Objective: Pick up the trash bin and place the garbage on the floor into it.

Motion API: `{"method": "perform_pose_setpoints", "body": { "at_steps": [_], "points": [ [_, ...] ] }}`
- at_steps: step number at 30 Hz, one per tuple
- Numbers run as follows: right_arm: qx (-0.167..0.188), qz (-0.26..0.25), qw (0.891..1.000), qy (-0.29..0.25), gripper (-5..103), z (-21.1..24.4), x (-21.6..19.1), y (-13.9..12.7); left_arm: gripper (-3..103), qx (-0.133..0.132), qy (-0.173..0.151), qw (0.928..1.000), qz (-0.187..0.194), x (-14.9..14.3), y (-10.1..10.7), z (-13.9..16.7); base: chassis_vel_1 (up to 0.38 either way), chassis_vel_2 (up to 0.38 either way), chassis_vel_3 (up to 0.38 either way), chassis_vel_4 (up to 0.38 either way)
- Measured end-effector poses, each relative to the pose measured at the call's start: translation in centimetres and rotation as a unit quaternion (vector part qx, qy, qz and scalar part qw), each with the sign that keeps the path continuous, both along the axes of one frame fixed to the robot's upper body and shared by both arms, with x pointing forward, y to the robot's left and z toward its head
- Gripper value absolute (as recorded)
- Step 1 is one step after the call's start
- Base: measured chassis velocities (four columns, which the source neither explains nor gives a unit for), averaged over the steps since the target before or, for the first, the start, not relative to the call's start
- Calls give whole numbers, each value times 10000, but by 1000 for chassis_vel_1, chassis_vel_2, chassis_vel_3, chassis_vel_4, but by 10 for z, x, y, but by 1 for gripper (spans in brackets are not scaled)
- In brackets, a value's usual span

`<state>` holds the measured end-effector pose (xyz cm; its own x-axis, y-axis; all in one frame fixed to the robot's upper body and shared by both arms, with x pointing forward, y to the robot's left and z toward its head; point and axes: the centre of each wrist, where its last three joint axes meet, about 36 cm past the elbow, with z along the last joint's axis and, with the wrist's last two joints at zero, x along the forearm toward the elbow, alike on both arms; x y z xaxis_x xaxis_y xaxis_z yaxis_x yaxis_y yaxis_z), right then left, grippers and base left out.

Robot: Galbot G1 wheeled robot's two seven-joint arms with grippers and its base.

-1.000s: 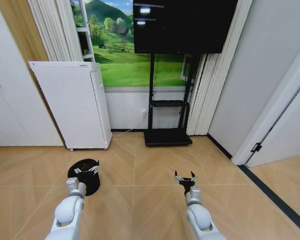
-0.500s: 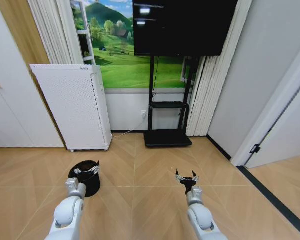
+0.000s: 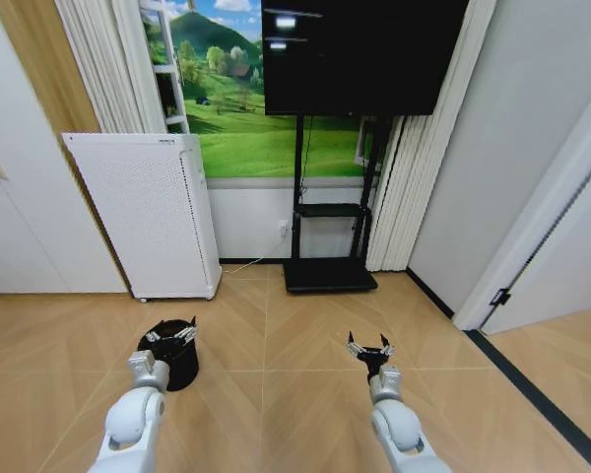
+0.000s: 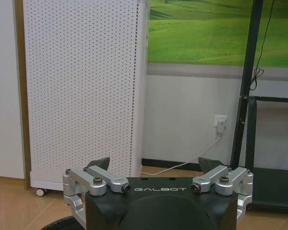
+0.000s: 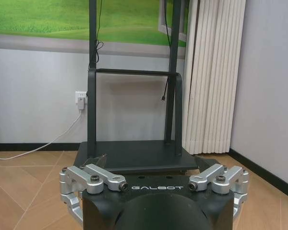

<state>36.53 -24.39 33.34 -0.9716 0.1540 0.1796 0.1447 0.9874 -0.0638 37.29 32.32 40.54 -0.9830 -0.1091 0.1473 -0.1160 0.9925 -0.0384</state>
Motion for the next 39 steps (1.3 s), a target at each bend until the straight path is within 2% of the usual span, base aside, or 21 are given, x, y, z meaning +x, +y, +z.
{"method": "perform_pose_setpoints", "body": {
  "at_steps": [6, 7, 8, 10, 14, 23, 39],
  "points": [
    [72, 59, 9999, -51, 100, 4, 0, -1, 100, -17, -49, 10000, -43, -2, 3, 5, 0, 0, 0, 0],
    [240, 258, 9993, -119, 100, 5, 1, -4, 100, -83, -97, 9998, -166, -2, 4, 8, 0, 0, 0, 0],
    [240, 258, 9993, -119, 100, 5, 1, -4, 100, -83, -97, 9998, -166, -2, 4, 8, 0, 0, 0, 0],
    [482, 830, 9949, -308, 100, 9, 3, -15, 100, -136, -156, 9991, -359, -2, 8, 12, 0, 0, 0, 0],
    [626, 1355, 9878, -443, 100, 15, 10, -26, 100, -133, -220, 9984, -513, 2, 12, 19, 0, 0, 0, 0],
    [658, 1515, 9844, -612, 100, 22, 20, -31, 100, -103, -263, 9971, -712, 5, 16, 29, 0, 0, 0, 0],
    [547, 1419, 9858, -706, 100, 25, 22, -37, 100, -93, -292, 9972, -688, 1, 12, 41, 0, 0, 0, 0]
  ]
}}
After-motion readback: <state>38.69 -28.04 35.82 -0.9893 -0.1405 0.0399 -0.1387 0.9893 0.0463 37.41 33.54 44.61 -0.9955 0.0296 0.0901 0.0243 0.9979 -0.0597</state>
